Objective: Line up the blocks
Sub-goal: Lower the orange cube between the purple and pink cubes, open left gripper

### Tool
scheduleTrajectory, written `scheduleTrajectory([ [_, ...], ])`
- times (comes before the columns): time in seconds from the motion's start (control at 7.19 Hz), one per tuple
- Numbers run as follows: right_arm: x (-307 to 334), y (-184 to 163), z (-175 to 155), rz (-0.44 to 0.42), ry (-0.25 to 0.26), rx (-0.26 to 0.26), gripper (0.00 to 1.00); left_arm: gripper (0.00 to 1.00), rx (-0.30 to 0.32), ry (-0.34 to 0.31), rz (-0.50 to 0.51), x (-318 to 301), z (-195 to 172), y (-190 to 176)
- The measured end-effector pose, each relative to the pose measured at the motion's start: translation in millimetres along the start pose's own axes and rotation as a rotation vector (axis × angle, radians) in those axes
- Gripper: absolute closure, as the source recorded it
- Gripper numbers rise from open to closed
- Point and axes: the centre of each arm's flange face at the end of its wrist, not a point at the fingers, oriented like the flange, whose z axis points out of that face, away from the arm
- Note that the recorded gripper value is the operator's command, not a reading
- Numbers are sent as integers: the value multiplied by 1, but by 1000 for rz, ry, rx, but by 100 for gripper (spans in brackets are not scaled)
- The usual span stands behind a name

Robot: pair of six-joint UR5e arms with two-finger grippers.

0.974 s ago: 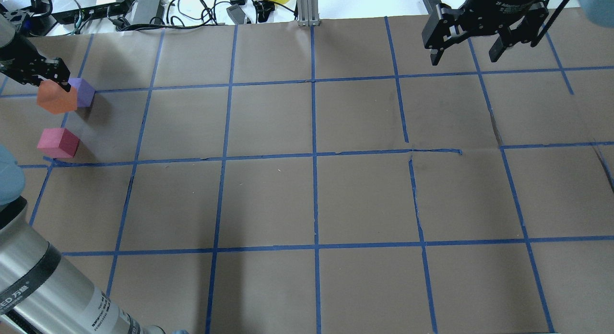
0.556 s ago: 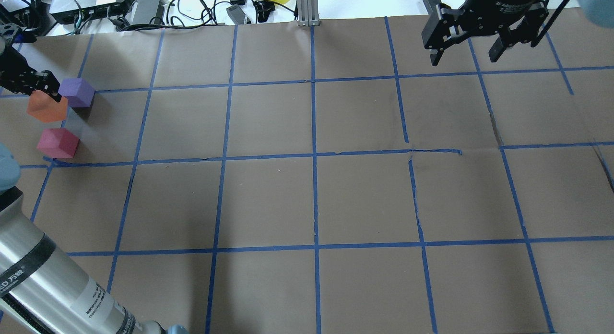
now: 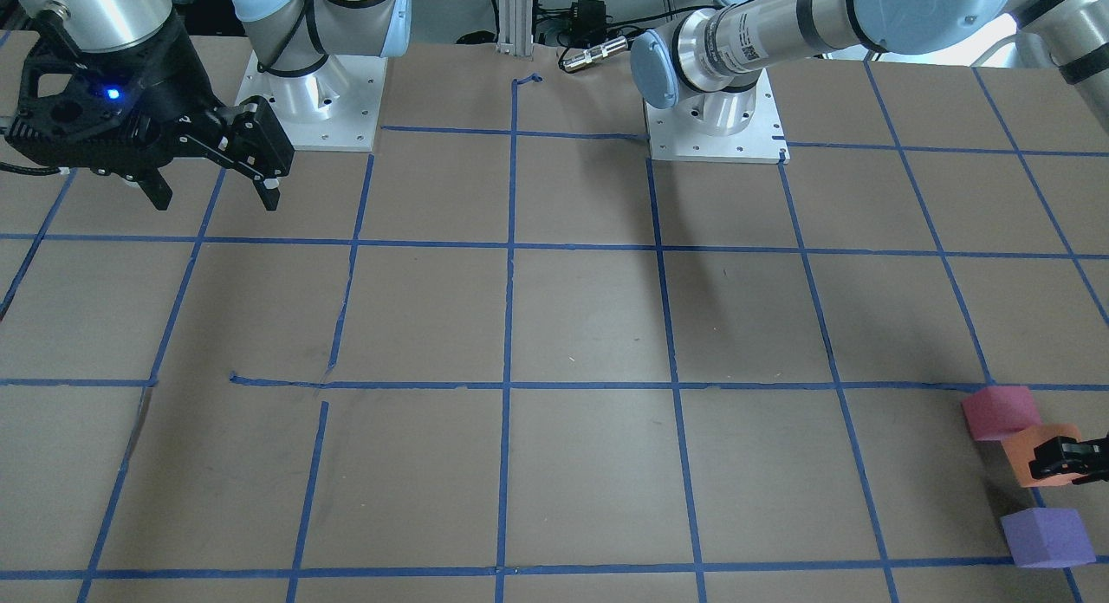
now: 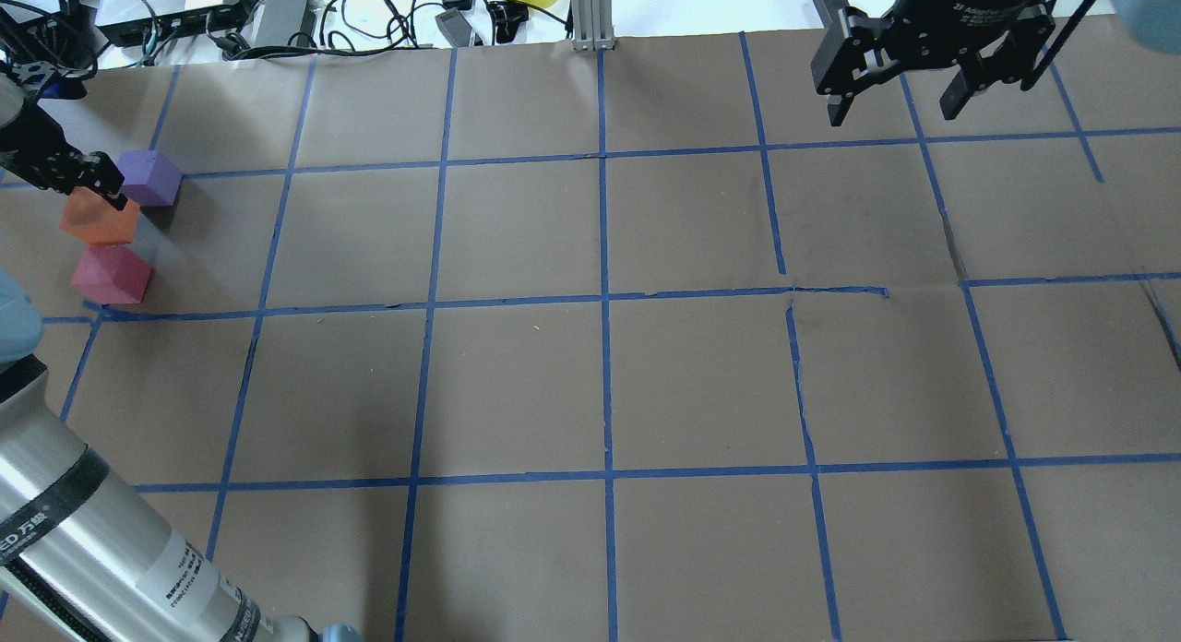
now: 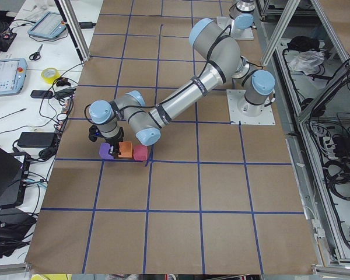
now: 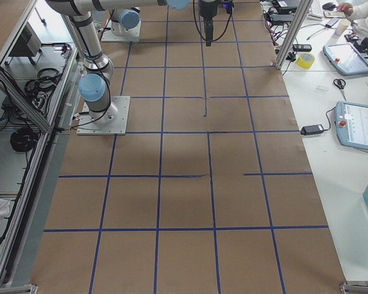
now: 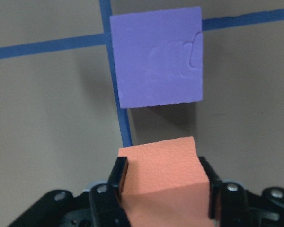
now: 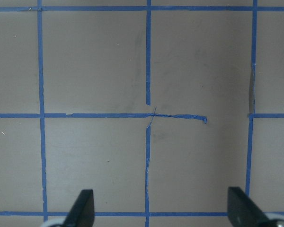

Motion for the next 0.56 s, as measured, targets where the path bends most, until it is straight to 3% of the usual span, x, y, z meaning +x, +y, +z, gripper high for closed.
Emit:
scheduleTrajectory([
  [0.56, 0, 0, 0, 0, 0, -1, 0, 100, -4, 21, 2, -2, 36, -6],
])
